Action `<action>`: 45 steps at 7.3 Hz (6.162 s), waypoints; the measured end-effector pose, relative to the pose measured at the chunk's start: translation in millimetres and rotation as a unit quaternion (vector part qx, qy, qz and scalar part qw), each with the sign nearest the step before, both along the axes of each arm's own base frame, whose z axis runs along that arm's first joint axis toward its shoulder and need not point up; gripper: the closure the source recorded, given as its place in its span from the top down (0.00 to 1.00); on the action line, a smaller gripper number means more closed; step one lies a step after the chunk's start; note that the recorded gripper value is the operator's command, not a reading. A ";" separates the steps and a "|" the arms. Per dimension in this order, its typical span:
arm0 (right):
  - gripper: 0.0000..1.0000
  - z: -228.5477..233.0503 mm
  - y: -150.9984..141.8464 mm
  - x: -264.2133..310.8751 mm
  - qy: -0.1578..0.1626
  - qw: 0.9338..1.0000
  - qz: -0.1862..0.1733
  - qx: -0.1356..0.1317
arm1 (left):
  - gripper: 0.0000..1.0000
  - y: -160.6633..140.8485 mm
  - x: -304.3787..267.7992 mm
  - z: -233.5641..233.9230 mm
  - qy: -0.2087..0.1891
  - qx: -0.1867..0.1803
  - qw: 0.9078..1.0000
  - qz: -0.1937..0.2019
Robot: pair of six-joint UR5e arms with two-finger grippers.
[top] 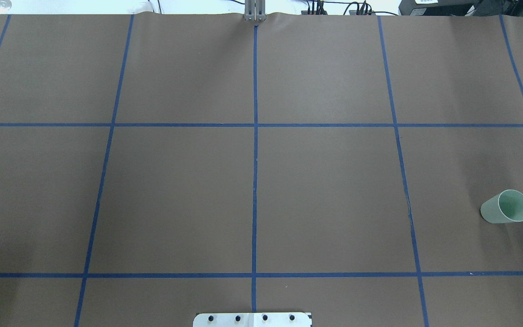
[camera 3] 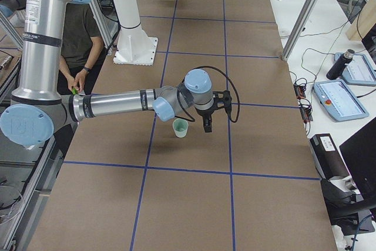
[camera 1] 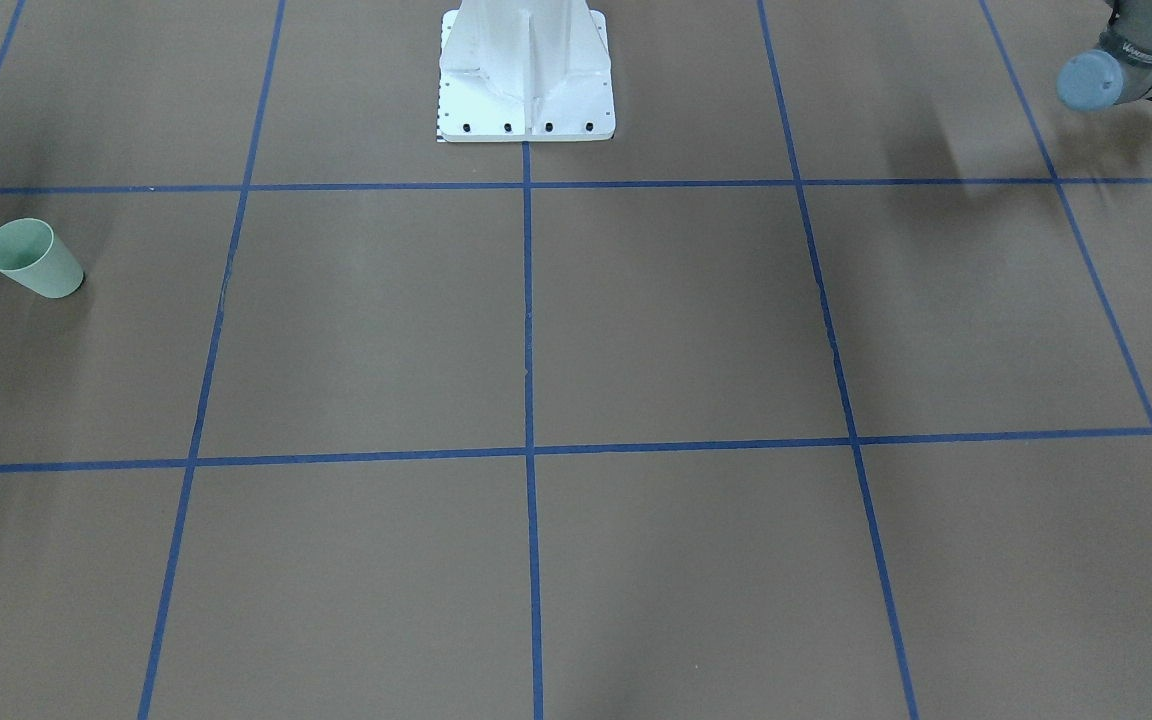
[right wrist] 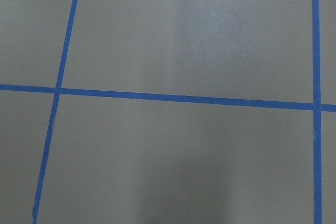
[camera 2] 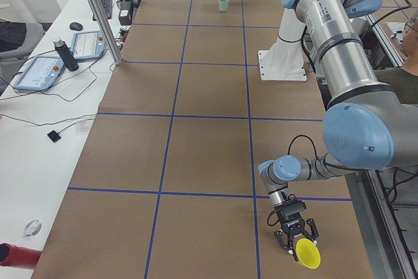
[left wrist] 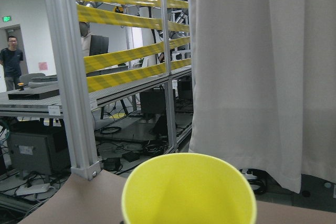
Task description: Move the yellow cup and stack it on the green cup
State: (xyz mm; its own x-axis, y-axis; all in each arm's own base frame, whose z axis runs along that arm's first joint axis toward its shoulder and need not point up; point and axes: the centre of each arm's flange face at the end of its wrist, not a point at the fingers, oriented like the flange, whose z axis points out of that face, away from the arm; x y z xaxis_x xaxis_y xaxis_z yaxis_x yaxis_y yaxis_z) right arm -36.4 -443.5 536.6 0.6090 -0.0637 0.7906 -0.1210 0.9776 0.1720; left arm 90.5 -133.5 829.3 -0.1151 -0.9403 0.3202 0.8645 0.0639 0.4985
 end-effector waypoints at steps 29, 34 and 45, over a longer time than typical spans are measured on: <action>1.00 -186.2 -117.9 -191.3 -0.075 0.996 -0.022 -0.042 | 0.63 -300.7 506.1 -668.5 0.180 0.624 0.406 0.643; 1.00 -247.8 -121.8 -261.6 -0.100 0.991 -0.074 -0.057 | 0.59 -286.3 546.7 -690.8 0.169 0.659 0.300 0.668; 0.96 -265.0 -85.8 -318.5 -0.120 0.979 -0.141 -0.085 | 0.62 -260.1 552.6 -701.8 0.166 0.678 0.253 0.670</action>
